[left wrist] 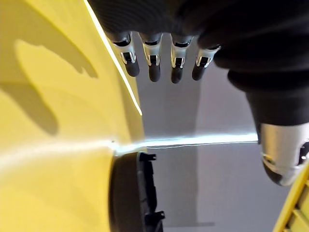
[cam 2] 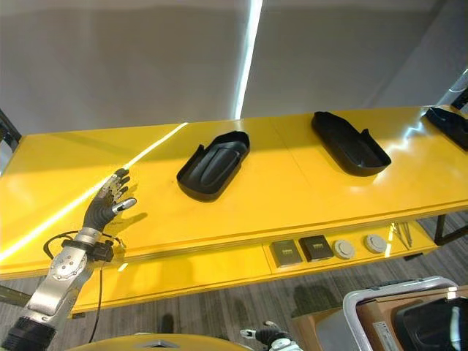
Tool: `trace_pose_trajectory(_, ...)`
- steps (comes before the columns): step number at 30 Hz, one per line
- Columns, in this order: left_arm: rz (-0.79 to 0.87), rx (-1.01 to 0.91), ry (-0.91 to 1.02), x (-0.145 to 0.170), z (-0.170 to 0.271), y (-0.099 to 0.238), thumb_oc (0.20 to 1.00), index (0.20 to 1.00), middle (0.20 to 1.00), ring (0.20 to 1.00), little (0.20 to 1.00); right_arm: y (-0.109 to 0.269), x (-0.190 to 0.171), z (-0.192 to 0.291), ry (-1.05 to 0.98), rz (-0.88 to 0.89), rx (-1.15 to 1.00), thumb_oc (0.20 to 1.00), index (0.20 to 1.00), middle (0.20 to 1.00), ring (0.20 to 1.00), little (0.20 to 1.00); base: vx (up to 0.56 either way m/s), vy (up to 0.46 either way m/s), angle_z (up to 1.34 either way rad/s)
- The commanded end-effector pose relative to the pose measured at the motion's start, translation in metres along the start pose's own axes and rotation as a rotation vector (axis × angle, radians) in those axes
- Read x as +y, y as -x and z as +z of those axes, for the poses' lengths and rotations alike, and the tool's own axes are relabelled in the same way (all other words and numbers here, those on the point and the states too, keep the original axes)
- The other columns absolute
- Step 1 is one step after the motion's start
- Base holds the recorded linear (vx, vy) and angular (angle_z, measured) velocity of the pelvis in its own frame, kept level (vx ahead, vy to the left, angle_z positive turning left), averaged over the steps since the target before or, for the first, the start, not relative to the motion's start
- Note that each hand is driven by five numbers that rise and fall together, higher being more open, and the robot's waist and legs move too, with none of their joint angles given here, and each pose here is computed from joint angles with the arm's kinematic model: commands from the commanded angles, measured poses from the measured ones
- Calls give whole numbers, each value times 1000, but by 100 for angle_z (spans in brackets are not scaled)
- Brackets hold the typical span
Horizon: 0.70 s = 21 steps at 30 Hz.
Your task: Move parts from the plastic box to the shelf.
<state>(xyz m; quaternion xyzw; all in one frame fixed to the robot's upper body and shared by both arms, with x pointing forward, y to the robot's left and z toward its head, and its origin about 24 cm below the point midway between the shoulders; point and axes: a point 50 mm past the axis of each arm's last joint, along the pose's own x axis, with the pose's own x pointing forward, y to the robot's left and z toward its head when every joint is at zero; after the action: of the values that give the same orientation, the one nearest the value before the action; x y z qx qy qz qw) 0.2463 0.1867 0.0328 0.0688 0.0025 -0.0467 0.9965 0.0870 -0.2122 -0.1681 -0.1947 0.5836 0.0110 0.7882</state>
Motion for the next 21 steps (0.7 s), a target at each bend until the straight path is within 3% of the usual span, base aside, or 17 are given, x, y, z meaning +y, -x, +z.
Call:
trace_pose_trajectory(1, -1, -126, -83, -8, 28, -29, 1000, 1000, 1000, 1000, 1000, 2, 17, -1, 24, 33, -12, 1000, 1000, 1000, 1000, 1000, 9, 10, -17)
trace_pose_trajectory(12, -105, -80, -9, -45, 26, -56, 1000, 1000, 1000, 1000, 1000, 5, 17, -25, -25, 28, 60, 1000, 1000, 1000, 1000, 1000, 14, 11, -20)
trace_pose_trajectory(21, -225, -91, 99, -73, 33, -52, 1000, 1000, 1000, 1000, 1000, 5, 21, -20, -21, 41, 44, 1000, 1000, 1000, 1000, 1000, -3, 0, -8)
